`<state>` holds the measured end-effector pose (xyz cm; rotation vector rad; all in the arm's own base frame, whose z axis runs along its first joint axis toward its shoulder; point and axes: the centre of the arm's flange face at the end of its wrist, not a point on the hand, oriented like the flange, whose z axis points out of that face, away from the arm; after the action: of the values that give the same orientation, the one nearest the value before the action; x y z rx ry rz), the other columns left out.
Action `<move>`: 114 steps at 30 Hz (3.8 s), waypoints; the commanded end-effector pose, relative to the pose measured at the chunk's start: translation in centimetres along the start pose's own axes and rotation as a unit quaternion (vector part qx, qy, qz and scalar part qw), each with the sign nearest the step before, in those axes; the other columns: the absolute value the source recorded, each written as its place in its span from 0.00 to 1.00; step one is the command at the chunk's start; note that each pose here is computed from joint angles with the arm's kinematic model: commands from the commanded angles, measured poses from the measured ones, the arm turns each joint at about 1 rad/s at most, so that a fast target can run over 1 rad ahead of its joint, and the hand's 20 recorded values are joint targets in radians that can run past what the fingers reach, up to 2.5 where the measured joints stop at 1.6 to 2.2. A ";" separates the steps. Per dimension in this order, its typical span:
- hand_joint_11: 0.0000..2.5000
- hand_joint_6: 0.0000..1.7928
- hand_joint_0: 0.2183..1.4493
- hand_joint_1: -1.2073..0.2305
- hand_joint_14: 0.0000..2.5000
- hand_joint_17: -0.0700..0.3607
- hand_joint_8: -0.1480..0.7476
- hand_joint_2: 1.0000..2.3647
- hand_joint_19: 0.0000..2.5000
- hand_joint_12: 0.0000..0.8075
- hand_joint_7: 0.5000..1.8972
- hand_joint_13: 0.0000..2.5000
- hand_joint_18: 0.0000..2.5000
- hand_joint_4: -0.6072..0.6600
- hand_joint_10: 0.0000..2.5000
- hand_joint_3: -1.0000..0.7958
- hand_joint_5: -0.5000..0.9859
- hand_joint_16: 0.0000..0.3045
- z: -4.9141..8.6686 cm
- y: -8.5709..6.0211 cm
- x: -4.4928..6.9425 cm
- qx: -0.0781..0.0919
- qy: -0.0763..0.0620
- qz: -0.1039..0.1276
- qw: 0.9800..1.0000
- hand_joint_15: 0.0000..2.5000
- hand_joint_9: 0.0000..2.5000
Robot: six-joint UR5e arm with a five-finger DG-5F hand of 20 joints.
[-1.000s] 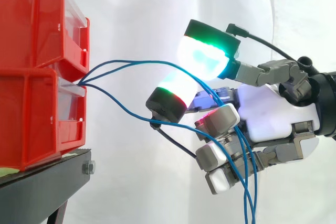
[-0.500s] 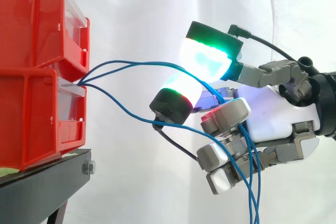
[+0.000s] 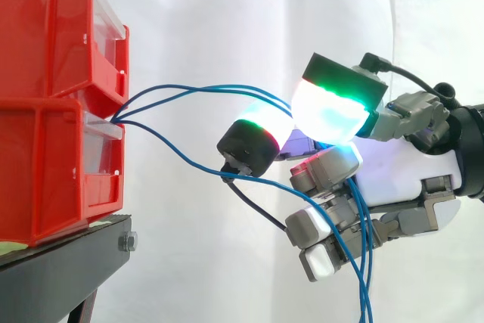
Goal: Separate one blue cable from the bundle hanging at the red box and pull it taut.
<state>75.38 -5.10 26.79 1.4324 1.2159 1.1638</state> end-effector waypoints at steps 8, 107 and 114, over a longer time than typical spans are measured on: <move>0.52 0.51 0.25 0.32 0.01 0.42 0.42 0.00 0.25 0.44 0.39 0.42 0.33 0.36 0.01 0.28 0.25 0.16 0.0 0.0 -0.2 0.000 0.000 0.000 1.000 0.32 0.53; 0.48 0.49 0.26 0.28 0.01 0.45 0.48 0.00 0.28 0.48 0.30 0.36 0.28 0.48 0.01 0.28 0.20 0.18 -0.7 0.8 0.0 0.010 0.010 -0.001 1.000 0.32 0.44; 0.49 0.50 0.35 0.27 0.01 0.44 0.47 0.01 0.27 0.46 0.32 0.35 0.27 0.44 0.01 0.40 0.20 0.17 -0.9 1.1 -0.1 0.011 0.009 -0.001 1.000 0.31 0.43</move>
<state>74.73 -5.19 27.91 1.4378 1.2468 1.1685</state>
